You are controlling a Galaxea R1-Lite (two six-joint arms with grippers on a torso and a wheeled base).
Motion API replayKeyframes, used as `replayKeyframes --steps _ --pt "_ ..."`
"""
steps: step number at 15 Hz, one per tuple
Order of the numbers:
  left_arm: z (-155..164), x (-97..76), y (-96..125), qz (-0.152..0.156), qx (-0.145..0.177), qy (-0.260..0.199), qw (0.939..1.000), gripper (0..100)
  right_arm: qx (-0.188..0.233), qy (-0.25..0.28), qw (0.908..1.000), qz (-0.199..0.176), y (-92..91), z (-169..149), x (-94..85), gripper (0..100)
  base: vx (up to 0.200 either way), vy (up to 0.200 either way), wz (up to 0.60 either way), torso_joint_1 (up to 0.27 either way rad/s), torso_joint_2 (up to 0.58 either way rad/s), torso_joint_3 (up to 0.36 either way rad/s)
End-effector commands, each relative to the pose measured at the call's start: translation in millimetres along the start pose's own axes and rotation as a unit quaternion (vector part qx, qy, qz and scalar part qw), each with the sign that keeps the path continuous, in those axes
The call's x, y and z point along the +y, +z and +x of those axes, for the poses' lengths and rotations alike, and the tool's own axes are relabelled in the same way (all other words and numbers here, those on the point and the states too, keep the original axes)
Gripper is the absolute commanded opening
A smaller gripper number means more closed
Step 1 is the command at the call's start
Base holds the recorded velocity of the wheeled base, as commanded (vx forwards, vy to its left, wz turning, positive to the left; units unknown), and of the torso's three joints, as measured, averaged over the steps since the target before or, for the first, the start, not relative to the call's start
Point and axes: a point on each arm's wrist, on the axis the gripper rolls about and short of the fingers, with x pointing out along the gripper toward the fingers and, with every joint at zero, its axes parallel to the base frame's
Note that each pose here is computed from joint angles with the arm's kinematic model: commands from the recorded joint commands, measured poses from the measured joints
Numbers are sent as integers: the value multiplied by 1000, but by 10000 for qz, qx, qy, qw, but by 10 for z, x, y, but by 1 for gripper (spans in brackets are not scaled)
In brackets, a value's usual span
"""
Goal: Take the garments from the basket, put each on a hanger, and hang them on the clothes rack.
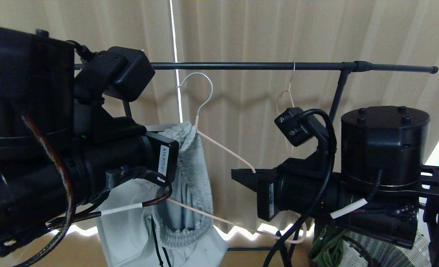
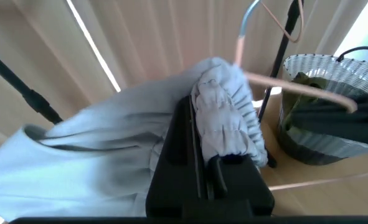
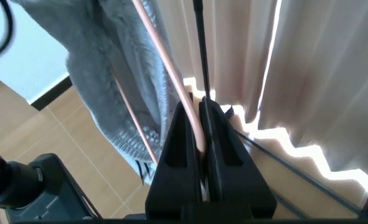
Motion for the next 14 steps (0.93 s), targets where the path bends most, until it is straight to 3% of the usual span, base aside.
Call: replayKeyframes --steps 1,2,8,11,12,14 --pt "-19 0 -18 17 13 -12 10000 0 -157 19 9999 20 67 -87 -3 0 0 0 0 0 0 0" --pt "-29 5 -25 21 7 -13 10000 100 -166 15 9999 23 71 -91 -7 0 0 0 0 0 0 0" --pt "-125 56 -43 21 -68 -15 10000 100 -393 -144 9991 13 176 -194 -115 0 0 0 0 0 0 0" --pt "-206 82 -118 66 -33 -352 9994 100 -511 -303 9982 -30 236 -233 -211 0 0 0 0 0 0 0" --pt "-286 110 -142 139 -82 -597 9981 100 -540 -423 9976 -119 252 -245 -276 0 0 0 0 0 0 0" --pt "-403 182 -147 404 -284 -631 9968 100 -522 -597 9962 -348 230 -321 -387 0 0 0 0 0 0 0"
